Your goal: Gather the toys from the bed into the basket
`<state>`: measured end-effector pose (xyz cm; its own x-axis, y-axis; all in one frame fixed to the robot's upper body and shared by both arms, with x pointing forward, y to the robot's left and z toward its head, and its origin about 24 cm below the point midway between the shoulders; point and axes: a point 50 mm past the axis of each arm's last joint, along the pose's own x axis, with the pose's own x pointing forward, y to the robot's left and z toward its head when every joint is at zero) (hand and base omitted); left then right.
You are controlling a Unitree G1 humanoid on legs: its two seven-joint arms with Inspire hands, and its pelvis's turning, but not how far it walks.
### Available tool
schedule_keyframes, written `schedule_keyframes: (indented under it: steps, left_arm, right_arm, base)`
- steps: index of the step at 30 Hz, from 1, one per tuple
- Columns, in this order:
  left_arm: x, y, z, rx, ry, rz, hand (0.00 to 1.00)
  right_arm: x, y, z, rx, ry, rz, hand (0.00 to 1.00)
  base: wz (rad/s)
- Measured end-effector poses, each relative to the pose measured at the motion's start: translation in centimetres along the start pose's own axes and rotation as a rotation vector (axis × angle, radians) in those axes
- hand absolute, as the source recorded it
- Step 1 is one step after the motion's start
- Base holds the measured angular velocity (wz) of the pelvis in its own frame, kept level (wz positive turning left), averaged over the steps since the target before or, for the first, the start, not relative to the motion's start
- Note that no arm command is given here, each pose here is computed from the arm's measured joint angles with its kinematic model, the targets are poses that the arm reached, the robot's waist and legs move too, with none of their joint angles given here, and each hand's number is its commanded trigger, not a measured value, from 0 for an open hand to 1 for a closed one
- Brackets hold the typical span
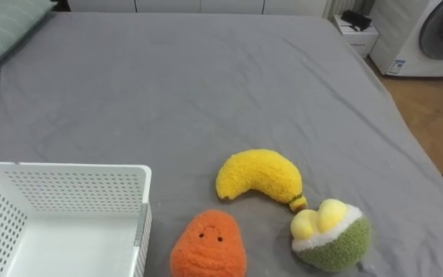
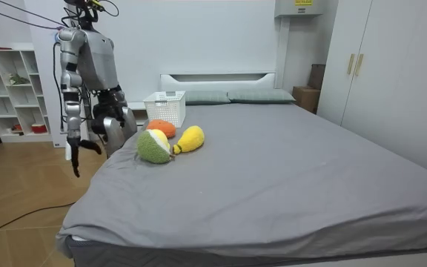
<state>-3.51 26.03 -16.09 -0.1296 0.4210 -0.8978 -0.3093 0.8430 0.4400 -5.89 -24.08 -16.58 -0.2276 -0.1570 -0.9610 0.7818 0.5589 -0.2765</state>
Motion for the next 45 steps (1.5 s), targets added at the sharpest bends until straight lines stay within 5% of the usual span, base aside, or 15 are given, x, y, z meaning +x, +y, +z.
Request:
schedule_keyframes:
  steps: [6,16,24,35,45]
  left_arm:
    - [0.1,1.2,0.4,-0.07,-0.016,0.032,0.0]
    - [0.2,1.4,0.2,-0.059,-0.025,0.034,0.0]
    - [0.1,1.1,0.7,-0.022,-0.07,0.025,0.0]
    - [0.0,0.6,0.7,0.035,-0.09,0.01,0.0]
    - [0.0,0.3,0.5,0.064,-0.071,0.003,0.0]
  right_arm:
    - [-0.7,-0.7,3.7,0.197,-0.124,-0.055,0.0]
    - [-4.0,2.3,11.9,0.191,-0.43,-0.059,0.0]
    - [-11.5,6.1,18.2,0.085,-0.908,0.016,0.0]
    - [-18.4,10.3,19.0,-0.055,-1.26,0.175,0.0]
    - [-18.8,13.0,17.5,-0.348,-1.329,0.258,0.0]
  base:
    - [-0.05]
    - [-0.05]
    - [-0.04]
    - [0.0]
    - [0.0]
